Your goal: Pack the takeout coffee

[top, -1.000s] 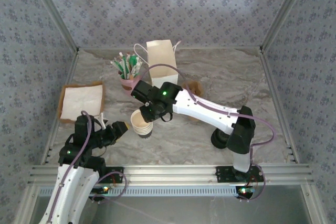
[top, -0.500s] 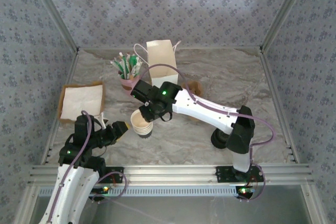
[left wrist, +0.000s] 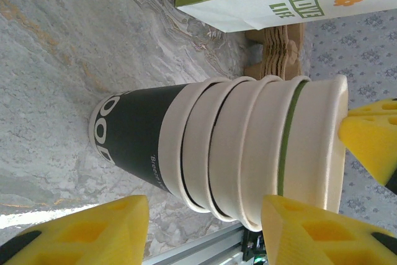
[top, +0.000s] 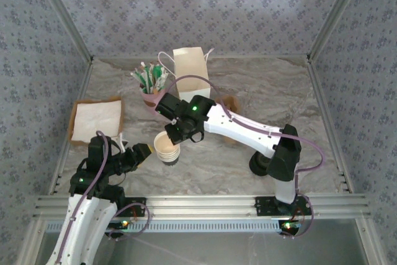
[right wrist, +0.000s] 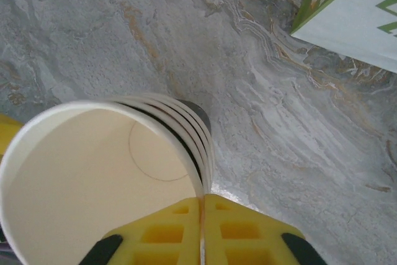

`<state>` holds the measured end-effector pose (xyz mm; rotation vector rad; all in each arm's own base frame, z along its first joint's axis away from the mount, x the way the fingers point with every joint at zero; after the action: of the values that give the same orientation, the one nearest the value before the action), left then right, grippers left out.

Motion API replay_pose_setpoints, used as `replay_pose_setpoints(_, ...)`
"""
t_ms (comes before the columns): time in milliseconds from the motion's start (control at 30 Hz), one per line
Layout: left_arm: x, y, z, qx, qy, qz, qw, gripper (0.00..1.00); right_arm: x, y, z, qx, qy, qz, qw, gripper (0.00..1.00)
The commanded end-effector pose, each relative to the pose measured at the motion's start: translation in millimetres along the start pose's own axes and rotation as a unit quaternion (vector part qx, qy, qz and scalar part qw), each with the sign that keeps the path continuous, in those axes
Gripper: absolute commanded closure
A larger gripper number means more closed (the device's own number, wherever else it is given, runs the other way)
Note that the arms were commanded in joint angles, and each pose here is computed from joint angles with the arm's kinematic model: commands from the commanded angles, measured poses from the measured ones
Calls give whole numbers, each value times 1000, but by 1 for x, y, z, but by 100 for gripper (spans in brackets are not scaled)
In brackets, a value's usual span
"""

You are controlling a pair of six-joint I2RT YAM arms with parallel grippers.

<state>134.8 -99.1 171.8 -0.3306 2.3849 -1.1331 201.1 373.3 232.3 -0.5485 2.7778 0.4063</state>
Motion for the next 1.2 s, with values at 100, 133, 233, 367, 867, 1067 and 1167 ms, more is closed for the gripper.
replay_pose_setpoints(100, 1, -7, -4, 16, -2, 13, 1000, 49, -8, 3, -13, -27, -5, 19, 999, 100)
replay_pose_setpoints(133, 1, -7, -5, 16, -4, 14, 1000, 49, -9, 4, -15, -31, -8, 20, 999, 100)
replay_pose_setpoints(233, 1, -8, -9, 13, -14, 17, 1000, 49, -11, 3, -21, -43, -15, 28, 999, 100)
replay_pose_setpoints(367, 1, -9, -12, 13, -25, 17, 999, 49, -15, 3, -29, -63, -29, 38, 997, 100)
replay_pose_setpoints(867, -10, -19, -21, 1, -39, 32, 999, 44, -31, 0, -77, -120, -72, 49, 989, 100)
replay_pose_setpoints(1067, -17, -27, -36, -26, -63, 65, 996, 22, -34, -8, -117, -144, -116, 48, 982, 100)
replay_pose_setpoints(1167, -23, -35, -45, -33, -73, 79, 994, 14, -31, -16, -137, -149, -137, 46, 978, 100)
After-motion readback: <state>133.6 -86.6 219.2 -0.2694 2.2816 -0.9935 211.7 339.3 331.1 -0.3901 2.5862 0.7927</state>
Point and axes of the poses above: each hand's point on the last joint's axis, 136 mm out from that joint toward the fingers, its own z axis out along the fingers, its own y axis along the line the jaws close on, x = y × z, the point moved 4 cm from there along -z, back along the fingers, and after that the axes turned 9 degrees about z, right-handed, at the moved point
